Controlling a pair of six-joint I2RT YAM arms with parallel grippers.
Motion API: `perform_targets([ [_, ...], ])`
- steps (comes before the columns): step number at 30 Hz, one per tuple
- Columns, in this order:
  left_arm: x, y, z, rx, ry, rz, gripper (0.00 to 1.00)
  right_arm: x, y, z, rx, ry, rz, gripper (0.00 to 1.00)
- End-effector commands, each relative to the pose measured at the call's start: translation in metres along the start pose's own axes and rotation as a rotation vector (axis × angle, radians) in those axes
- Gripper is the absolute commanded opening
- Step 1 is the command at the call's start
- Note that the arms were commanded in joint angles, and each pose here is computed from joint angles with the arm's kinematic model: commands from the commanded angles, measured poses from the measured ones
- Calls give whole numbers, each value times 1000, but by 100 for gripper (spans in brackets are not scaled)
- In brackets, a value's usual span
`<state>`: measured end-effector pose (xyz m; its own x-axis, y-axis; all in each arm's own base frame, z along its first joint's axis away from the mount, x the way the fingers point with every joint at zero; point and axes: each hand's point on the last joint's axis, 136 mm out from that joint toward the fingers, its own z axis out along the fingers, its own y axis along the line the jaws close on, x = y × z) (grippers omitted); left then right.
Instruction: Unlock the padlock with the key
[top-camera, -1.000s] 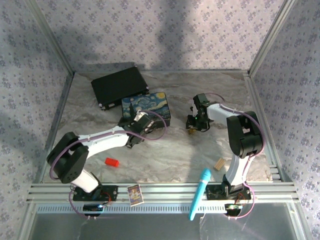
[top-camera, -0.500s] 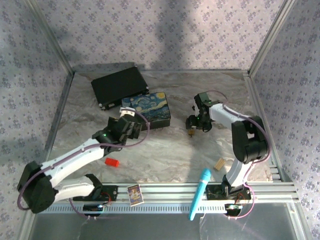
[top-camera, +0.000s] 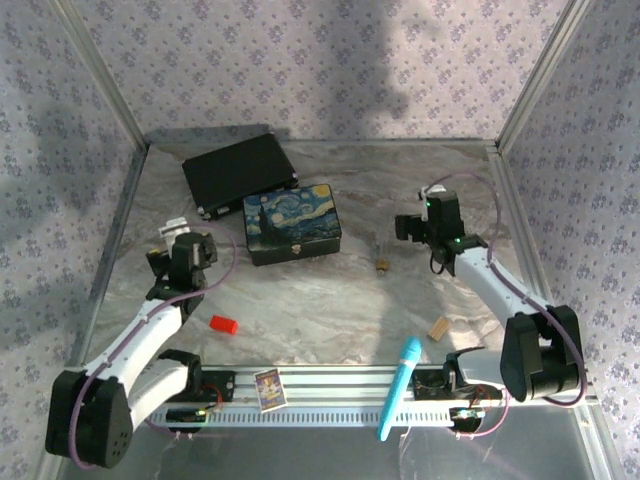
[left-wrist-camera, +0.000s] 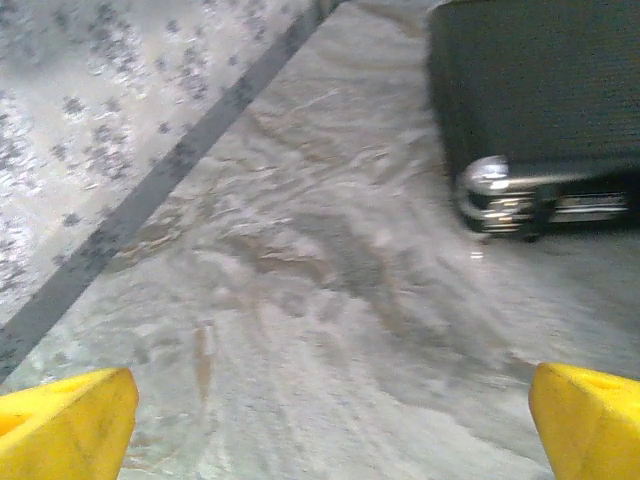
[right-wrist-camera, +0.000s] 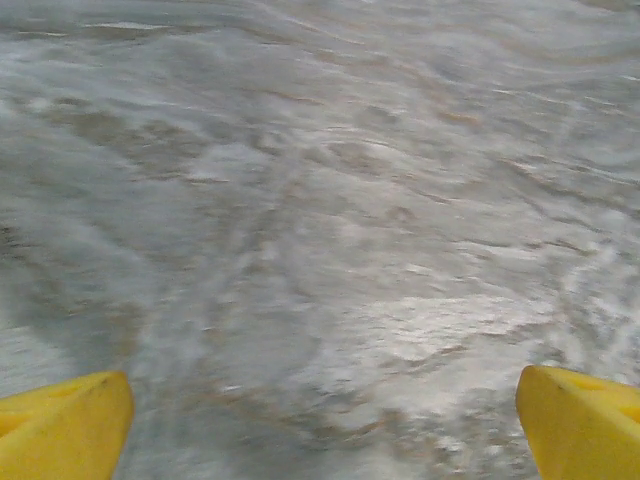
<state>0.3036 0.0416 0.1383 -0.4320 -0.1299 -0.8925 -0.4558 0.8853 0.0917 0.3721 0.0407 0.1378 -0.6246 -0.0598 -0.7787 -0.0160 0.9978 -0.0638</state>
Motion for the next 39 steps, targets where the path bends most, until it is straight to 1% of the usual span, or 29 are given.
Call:
perform_targets([
  [1, -15, 1, 17, -4, -66, -22, 100, -9, -41, 4, 140, -147, -1, 99],
  [3, -8, -3, 30, 17, -62, -5, 100, 2, -62, 11, 179, -166, 43, 99],
  [5, -1, -10, 43, 77, -46, -29, 100, 15, -70, 22, 155, -172, 75, 99],
  [8, -3, -19, 62, 151, -47, -62, 100, 23, -71, 28, 143, -244, 86, 98],
  [9, -8, -24, 65, 182, -73, -66, 100, 26, -70, 31, 139, -257, 88, 98],
  [13, -12, -40, 77, 242, -68, 1, 100, 38, -64, 41, 101, -282, 81, 99],
  [15, -6, -43, 84, 262, -84, -1, 100, 38, -60, 45, 84, -286, 67, 99],
  [16, -5, -46, 85, 277, -93, 9, 100, 39, -61, 47, 79, -264, 71, 99],
  [17, 0, -53, 86, 309, -71, 27, 100, 39, -60, 50, 73, -254, 71, 99],
  [18, 0, -57, 87, 325, -88, 31, 100, 39, -60, 51, 68, -239, 69, 99],
  [19, 4, -60, 87, 345, -76, 43, 100, 39, -60, 51, 68, -244, 69, 99],
  [25, 7, -71, 84, 404, -82, 78, 100, 39, -59, 52, 66, -239, 65, 99],
  [39, 7, -71, 84, 406, -81, 79, 100, 39, -58, 52, 64, -235, 60, 99],
])
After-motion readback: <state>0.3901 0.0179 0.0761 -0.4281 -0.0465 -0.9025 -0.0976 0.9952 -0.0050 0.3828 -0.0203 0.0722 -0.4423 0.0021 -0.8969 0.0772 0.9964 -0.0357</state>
